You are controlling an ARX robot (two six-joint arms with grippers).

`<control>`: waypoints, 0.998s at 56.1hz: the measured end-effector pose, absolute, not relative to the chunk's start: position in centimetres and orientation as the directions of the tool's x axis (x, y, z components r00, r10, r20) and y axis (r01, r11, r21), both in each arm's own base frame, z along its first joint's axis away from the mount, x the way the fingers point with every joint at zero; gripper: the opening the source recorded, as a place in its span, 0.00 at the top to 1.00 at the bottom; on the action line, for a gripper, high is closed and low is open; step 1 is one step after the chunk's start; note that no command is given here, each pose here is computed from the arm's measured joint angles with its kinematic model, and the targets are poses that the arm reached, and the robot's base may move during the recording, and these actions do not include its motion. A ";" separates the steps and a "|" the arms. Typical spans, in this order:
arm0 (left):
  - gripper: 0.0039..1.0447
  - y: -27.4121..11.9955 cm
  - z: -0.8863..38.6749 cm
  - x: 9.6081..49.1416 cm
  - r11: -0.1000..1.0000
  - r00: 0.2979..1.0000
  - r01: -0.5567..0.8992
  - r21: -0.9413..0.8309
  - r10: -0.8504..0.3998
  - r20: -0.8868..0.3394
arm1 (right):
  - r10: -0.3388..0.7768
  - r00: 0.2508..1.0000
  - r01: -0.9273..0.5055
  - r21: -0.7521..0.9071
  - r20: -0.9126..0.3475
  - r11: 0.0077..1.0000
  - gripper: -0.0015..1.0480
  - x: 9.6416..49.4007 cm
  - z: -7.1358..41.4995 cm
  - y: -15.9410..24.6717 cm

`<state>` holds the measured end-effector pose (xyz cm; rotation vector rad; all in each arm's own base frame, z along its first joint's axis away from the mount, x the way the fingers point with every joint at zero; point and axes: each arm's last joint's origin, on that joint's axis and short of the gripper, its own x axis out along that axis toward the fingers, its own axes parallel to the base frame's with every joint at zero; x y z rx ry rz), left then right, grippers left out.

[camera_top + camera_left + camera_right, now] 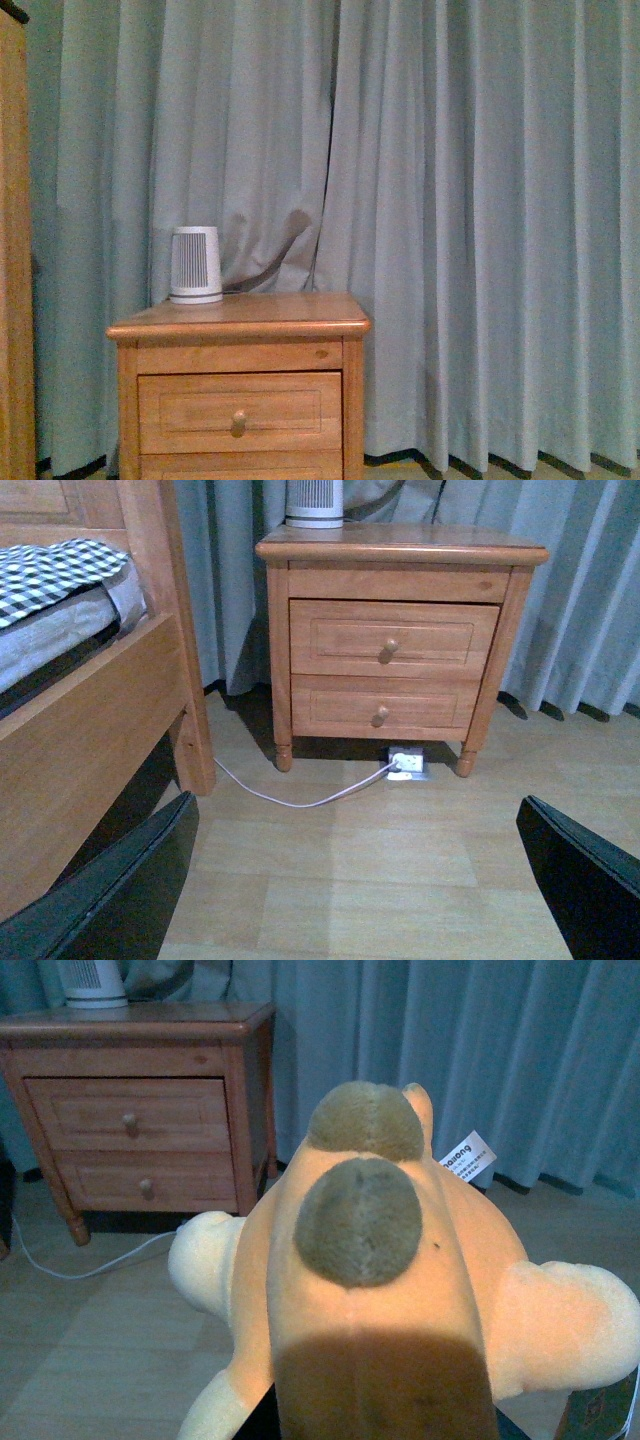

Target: Put away toys

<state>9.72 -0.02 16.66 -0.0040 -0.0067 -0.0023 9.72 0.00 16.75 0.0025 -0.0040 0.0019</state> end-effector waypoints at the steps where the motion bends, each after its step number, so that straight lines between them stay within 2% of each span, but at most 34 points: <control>1: 0.06 0.0 16.7 9.7 1.000 1.000 0.002 -0.004 -0.002 0.007 | 0.002 1.000 -0.002 0.002 0.004 1.000 0.92 9.7 16.7 0.0; 56: 0.06 0.0 16.7 9.7 1.000 1.000 0.002 -0.004 -0.002 0.007 | 0.000 1.000 0.000 0.002 0.004 1.000 0.92 9.7 16.7 0.0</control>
